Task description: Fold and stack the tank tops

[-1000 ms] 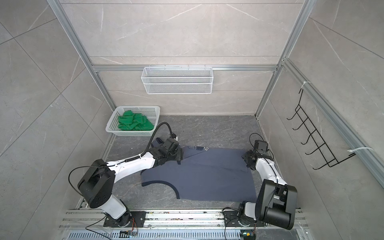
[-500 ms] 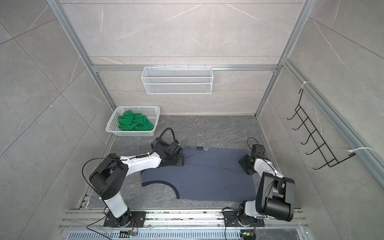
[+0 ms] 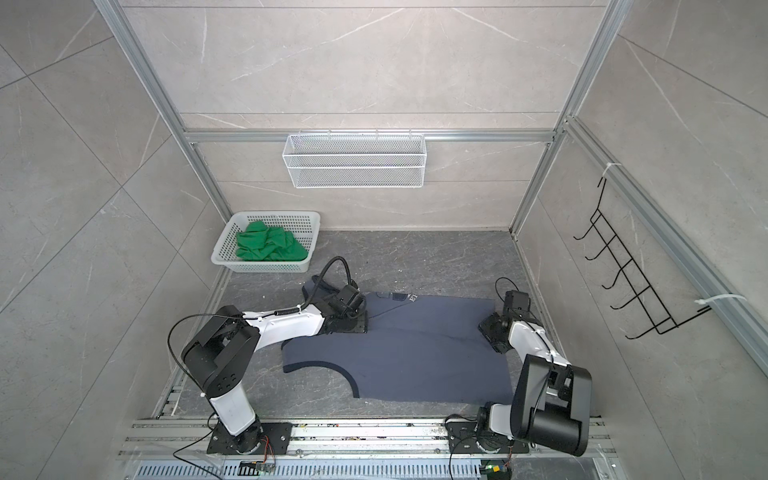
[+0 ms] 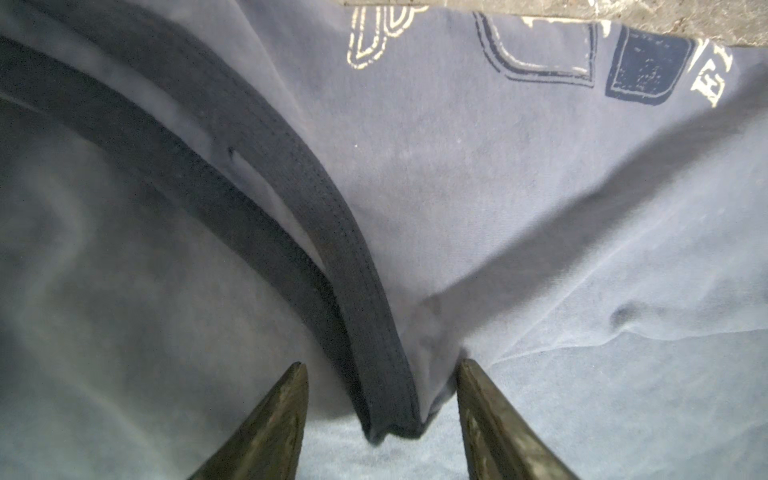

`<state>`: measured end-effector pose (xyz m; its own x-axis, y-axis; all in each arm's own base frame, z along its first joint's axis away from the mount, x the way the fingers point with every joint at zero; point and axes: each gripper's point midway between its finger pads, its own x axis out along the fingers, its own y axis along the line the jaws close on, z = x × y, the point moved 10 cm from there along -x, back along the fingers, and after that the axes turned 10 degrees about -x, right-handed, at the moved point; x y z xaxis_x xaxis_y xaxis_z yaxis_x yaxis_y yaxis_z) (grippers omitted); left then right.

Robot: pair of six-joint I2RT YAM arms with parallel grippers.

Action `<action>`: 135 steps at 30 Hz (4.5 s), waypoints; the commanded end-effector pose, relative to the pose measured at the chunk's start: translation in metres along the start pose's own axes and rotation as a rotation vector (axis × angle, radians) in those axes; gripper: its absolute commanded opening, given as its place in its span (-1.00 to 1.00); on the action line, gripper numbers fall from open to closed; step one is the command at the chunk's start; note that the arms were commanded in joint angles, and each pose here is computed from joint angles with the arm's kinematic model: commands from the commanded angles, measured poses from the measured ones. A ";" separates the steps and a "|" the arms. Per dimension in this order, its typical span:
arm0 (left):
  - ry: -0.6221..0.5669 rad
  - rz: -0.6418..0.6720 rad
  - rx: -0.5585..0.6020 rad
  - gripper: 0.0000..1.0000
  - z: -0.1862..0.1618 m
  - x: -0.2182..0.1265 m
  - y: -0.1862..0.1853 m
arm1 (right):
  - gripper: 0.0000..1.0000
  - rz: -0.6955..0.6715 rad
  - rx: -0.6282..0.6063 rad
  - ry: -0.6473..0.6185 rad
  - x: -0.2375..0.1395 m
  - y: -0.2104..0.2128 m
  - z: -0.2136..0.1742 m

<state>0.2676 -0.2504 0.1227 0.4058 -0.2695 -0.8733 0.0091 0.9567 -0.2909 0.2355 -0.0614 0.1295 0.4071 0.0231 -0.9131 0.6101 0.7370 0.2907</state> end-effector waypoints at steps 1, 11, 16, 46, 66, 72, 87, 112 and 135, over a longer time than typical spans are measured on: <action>-0.025 -0.034 -0.014 0.19 0.007 -0.004 -0.009 | -0.03 -0.046 0.002 0.032 -0.002 -0.007 -0.011; -0.023 -0.048 -0.013 0.15 0.007 -0.003 -0.009 | -0.22 -0.016 0.020 0.067 0.017 -0.008 -0.013; -0.023 -0.055 -0.012 0.08 0.006 -0.004 -0.010 | -0.38 -0.031 0.010 0.044 0.013 -0.007 -0.009; -0.037 -0.114 0.002 -0.77 0.006 -0.022 -0.021 | -0.99 -0.100 -0.049 -0.072 -0.021 0.002 0.017; -0.015 -0.092 0.085 -0.05 -0.036 -0.031 -0.023 | -0.07 -0.246 -0.023 -0.046 -0.015 -0.012 0.013; -0.124 -0.096 0.050 0.31 0.004 -0.073 -0.014 | 0.34 -0.233 -0.035 -0.142 -0.046 -0.007 0.019; -0.219 0.108 -0.301 0.41 0.104 -0.048 0.095 | 0.43 0.098 -0.191 -0.153 -0.047 0.036 0.014; -0.211 0.191 -0.314 -0.31 0.130 0.008 0.114 | 0.43 0.143 -0.198 -0.086 -0.015 0.054 0.023; -0.341 0.227 -0.413 -0.79 0.093 -0.021 0.137 | 0.43 0.136 -0.169 -0.119 0.030 0.078 0.067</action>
<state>0.3384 -0.1041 0.1328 0.5970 0.0373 -0.8014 -0.4212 0.8648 -0.2735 0.3266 -0.0474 0.1384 0.5193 0.0603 -0.8525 0.4349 0.8400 0.3243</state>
